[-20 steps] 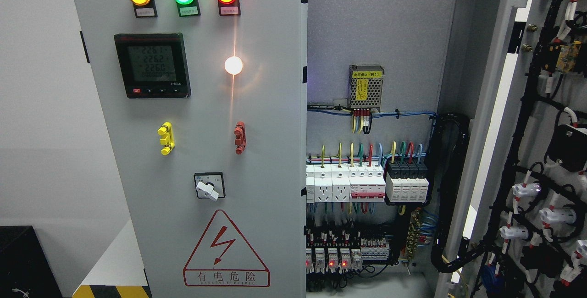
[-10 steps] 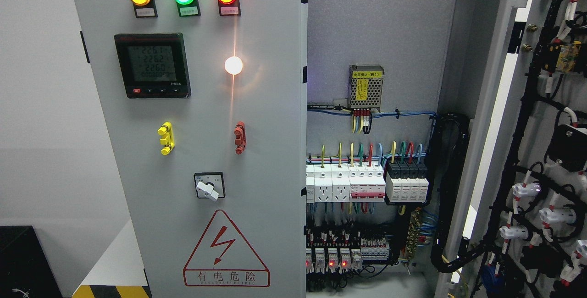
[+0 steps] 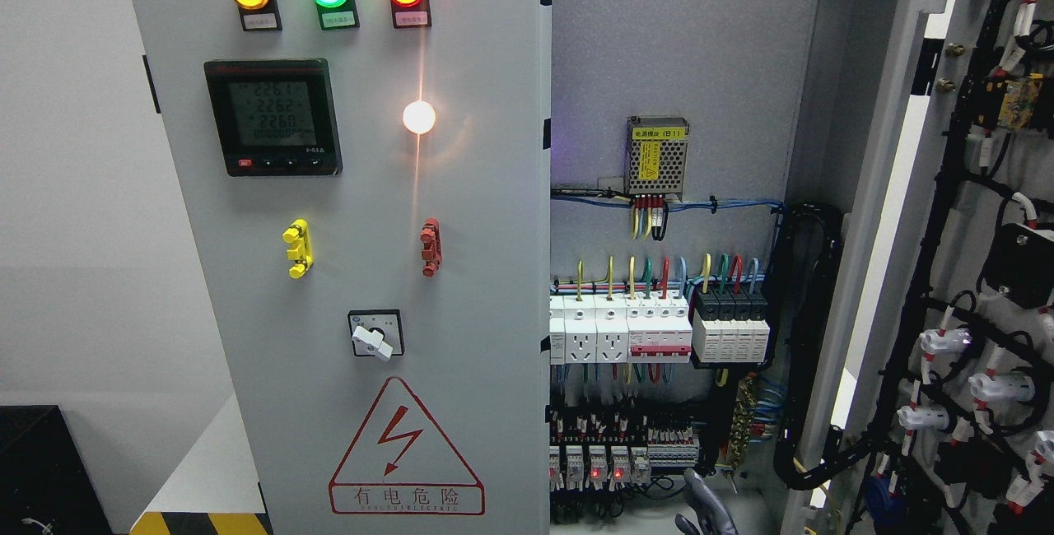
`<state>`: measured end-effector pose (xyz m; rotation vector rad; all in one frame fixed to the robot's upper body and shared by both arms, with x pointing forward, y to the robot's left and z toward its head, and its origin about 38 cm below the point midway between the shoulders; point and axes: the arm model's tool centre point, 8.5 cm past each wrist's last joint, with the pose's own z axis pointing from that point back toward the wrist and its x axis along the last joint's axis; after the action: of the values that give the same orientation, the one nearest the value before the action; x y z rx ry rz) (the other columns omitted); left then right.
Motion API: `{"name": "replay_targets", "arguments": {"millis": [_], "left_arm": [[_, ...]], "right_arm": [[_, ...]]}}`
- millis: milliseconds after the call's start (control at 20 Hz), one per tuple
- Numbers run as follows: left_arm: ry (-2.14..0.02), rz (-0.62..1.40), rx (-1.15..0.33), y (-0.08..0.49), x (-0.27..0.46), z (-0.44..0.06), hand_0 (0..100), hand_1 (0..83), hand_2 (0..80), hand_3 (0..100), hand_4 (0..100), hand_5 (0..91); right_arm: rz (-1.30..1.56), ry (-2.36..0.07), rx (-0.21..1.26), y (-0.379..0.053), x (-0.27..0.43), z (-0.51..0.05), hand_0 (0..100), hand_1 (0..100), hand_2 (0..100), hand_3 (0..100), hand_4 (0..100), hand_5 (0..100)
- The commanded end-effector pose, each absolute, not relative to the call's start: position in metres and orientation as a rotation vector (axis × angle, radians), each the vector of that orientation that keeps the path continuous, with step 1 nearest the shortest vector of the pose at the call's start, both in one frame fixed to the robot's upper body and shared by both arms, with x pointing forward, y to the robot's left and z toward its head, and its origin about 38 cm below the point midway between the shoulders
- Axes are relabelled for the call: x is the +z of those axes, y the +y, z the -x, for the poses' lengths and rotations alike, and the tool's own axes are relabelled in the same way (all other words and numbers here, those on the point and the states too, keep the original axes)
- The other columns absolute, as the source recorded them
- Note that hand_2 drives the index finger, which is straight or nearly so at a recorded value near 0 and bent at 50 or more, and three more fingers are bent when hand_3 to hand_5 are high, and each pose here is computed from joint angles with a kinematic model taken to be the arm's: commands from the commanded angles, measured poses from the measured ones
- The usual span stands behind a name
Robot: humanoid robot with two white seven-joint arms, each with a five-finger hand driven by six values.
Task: Open door with both hands
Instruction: 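Raise the right hand up into the cabinet toward the breakers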
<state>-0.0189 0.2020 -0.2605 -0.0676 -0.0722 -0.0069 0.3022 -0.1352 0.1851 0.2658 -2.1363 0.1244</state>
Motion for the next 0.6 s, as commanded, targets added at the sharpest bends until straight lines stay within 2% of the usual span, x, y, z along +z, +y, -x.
{"name": "replay_targets", "arguments": {"millis": [0,551], "left_arm": [[-0.077,0.067,-0.007,0.201,-0.261,0.017,0,0.0,0.0,0,0,0.0],[-0.077,0.067,-0.007,0.201,-0.261,0.017,0,0.0,0.0,0,0,0.0]], "right_arm": [[-0.345,-2.184,0.131,-0.116,0.224,-0.325,19,0,0,0,0,0],[-0.345,-2.104,0.174,-0.091,0.257,-0.379,19,0,0,0,0,0]]}}
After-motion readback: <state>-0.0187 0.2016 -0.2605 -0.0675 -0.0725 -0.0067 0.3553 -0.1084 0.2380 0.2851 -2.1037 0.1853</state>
